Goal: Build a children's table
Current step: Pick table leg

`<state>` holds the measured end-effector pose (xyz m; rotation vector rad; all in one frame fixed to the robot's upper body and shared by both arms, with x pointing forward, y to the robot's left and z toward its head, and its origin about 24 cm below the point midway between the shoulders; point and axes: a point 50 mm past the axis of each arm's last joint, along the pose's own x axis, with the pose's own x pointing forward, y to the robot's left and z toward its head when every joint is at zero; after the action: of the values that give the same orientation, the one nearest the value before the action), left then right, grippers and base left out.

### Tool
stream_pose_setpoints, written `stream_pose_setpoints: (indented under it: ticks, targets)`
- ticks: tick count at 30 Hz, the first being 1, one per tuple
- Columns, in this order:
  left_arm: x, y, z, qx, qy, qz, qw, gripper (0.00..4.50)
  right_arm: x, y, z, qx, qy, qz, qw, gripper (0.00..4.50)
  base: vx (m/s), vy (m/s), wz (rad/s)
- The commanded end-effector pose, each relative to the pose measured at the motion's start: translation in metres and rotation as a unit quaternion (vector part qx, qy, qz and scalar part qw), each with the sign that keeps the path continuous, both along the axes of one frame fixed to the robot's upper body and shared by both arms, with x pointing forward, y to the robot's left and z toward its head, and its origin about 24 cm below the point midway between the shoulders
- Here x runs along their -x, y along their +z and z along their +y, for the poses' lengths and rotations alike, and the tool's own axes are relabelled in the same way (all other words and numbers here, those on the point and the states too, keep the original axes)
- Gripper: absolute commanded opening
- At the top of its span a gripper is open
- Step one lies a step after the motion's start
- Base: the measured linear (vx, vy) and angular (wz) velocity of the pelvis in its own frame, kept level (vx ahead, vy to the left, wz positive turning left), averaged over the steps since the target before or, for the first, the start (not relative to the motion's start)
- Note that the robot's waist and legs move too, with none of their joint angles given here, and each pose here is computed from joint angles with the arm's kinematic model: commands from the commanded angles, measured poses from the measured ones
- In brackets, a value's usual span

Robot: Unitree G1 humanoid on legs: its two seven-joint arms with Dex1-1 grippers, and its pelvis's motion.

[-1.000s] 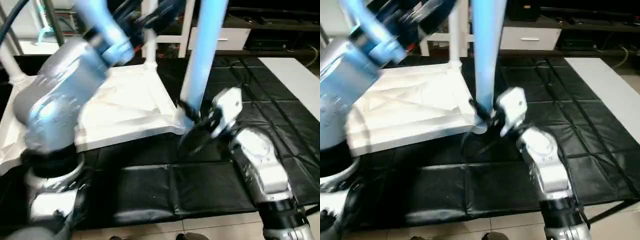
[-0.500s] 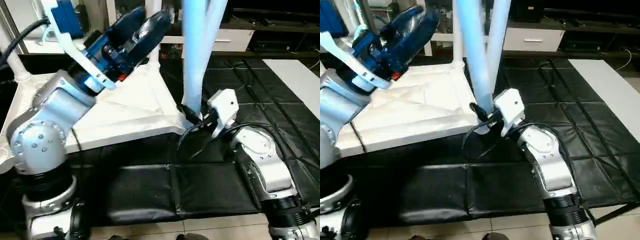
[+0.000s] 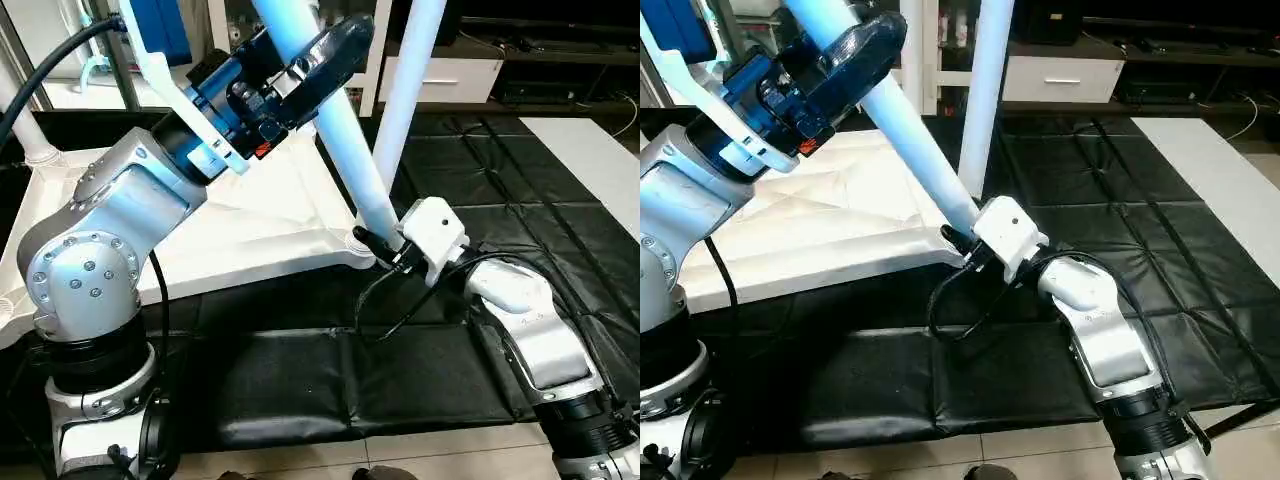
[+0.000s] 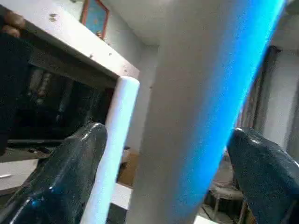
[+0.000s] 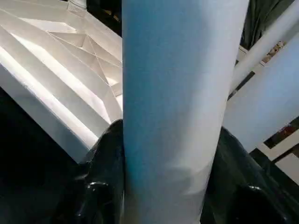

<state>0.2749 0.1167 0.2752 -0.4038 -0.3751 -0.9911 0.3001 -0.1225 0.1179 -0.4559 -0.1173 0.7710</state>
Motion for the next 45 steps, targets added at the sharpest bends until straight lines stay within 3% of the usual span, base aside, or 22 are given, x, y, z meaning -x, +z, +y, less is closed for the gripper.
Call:
stream_pose_setpoints:
  ticks: [1,4,13,27,32,33,34,45]
  targets:
    - [-0.002,0.002,0.002,0.007,0.006,0.003,1.0,4.15,-0.001,0.006,-0.001,-0.001,-0.003,-0.017,1.0,1.86,0.0,0.0,0.0]
    - [-0.003,0.002,0.003,0.011,0.003,0.002,1.0,3.76,-0.001,0.006,-0.001,0.001,-0.004,-0.02,1.0,1.86,0.0,0.0,0.0]
    - [-0.002,0.005,0.004,0.034,-0.007,0.001,0.999,3.26,-0.002,0.007,0.0,0.0,-0.006,-0.026,1.0,1.86,0.0,0.0,0.0]
    - [0.0,0.01,0.006,0.059,-0.016,-0.008,0.998,1.86,-0.003,0.009,0.0,0.007,-0.01,-0.043,0.999,1.86,0.0,0.0,0.0]
    - [0.003,0.013,0.004,0.065,-0.017,-0.021,0.998,1.74,-0.003,0.011,0.001,0.002,-0.008,-0.053,0.999,1.86,0.0,0.0,0.0]
    - [0.006,0.014,0.004,0.067,-0.019,-0.034,0.997,1.72,-0.003,0.013,0.002,-0.006,-0.006,-0.055,0.998,2.42,0.0,0.0,0.0]
    - [0.008,0.014,0.004,0.07,-0.021,-0.042,0.996,1.71,-0.003,0.014,0.003,-0.008,-0.004,-0.056,0.998,2.56,0.0,0.0,0.0]
    - [0.019,0.011,-0.001,0.056,-0.047,-0.062,0.995,1.54,-0.003,0.017,0.007,0.023,-0.04,-0.115,0.992,3.47,0.0,0.0,0.0]
